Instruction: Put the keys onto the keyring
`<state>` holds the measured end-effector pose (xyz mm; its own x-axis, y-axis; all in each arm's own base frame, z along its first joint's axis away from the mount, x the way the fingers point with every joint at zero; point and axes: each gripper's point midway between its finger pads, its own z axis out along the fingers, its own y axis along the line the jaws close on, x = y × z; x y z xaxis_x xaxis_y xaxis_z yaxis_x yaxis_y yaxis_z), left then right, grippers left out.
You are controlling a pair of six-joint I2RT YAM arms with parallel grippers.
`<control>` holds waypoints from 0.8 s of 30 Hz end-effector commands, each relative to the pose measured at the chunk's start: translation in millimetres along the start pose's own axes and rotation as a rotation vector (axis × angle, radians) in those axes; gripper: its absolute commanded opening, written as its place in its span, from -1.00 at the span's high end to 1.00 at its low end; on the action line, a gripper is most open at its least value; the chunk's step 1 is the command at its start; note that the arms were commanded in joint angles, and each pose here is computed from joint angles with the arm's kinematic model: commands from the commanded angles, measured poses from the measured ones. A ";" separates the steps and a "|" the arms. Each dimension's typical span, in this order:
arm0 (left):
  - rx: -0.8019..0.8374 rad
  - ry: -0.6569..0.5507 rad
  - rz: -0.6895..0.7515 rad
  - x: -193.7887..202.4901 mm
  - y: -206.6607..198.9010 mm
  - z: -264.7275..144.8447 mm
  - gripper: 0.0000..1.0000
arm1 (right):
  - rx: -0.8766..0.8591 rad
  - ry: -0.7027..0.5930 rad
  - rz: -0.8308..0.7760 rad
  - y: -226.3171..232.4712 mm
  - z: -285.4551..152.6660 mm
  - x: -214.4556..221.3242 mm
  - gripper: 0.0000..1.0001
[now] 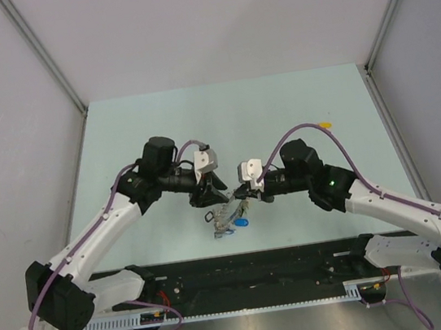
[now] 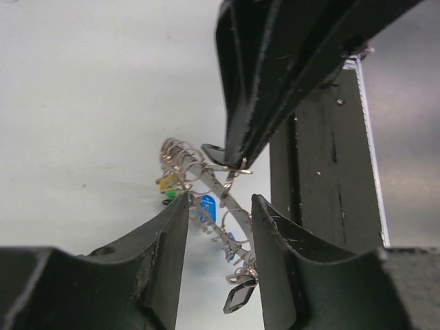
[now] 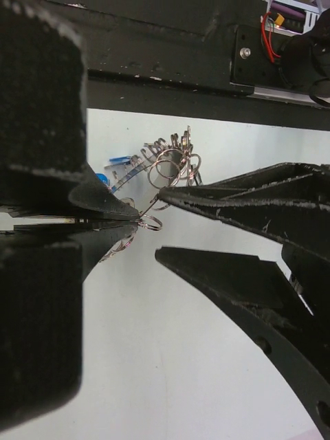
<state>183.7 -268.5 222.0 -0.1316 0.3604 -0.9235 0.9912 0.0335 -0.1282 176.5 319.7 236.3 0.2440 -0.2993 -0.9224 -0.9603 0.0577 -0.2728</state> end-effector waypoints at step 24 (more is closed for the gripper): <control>0.042 0.019 0.009 -9.7 -12.1 5.7 0.99 | 0.036 -0.037 -0.056 -9.3 -8.4 -31.1 1.00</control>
<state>170.5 -277.1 210.8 -0.1369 0.4012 -0.9057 0.9860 -0.0329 -0.1636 171.5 319.8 227.0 0.2339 -0.3310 -0.9142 -0.9657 0.0304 -0.2581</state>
